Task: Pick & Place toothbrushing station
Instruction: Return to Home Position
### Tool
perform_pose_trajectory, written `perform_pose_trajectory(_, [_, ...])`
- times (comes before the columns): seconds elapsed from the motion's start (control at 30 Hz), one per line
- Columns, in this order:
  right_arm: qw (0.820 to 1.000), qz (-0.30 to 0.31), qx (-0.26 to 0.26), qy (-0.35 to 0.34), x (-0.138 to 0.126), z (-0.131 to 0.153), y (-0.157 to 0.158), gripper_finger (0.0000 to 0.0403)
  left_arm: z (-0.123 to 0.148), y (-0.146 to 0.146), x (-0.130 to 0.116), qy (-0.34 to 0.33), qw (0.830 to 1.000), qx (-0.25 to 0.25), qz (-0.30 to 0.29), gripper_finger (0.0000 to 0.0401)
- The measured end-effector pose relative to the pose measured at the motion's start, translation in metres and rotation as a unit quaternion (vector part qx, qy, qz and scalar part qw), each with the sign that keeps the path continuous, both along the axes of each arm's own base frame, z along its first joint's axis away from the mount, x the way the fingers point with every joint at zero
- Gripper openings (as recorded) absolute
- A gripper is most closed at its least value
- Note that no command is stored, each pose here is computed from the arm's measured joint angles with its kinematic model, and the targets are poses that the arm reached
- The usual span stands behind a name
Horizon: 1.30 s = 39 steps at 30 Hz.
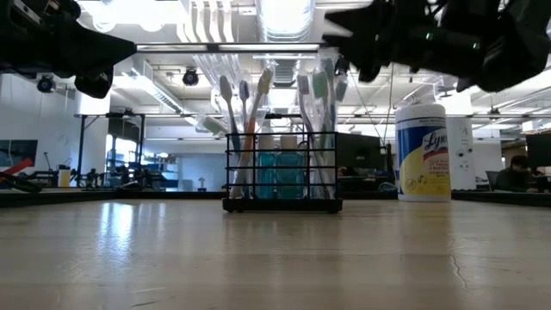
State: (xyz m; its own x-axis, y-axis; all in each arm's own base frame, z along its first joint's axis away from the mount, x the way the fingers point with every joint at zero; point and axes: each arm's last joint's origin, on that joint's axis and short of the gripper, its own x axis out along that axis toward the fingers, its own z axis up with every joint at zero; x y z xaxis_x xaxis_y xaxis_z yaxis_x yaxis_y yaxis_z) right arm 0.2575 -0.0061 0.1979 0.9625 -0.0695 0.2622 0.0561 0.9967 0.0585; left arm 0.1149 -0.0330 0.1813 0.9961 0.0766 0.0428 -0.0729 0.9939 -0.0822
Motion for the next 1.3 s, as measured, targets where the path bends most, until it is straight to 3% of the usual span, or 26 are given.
perform_pose_trajectory(0.2, [0.997,-0.001,-0.005,-0.083,-0.027,0.048,0.0,0.0239,-0.001,0.0,0.0,0.002,1.0,0.001,0.0,0.0019])
perform_pose_trajectory(0.47, [0.997,-0.009,-0.013,-0.076,-0.081,0.089,0.001,0.0211,-0.001,0.0,0.0,0.002,1.0,-0.004,0.0,0.002])
perform_pose_trajectory(0.63, [0.997,-0.047,-0.014,-0.058,-0.107,0.096,0.0,0.0157,-0.002,0.0,0.0,0.008,1.0,0.003,0.001,0.0019])
perform_pose_trajectory(0.9, [0.998,-0.054,-0.031,-0.025,-0.132,0.095,0.0,0.0023,-0.002,0.0,0.0,0.01,1.0,0.004,0.003,0.0014])
perform_pose_trajectory(1.1, [0.998,-0.049,-0.039,-0.008,-0.15,0.093,0.001,0.0012,-0.002,0.0,0.0,0.011,1.0,0.005,0.006,0.0012])
perform_pose_trajectory(1.3, [0.999,-0.005,-0.037,0.027,-0.175,0.083,0.003,0.0008,0.004,0.005,-0.004,0.069,0.995,0.038,0.054,0.0004])
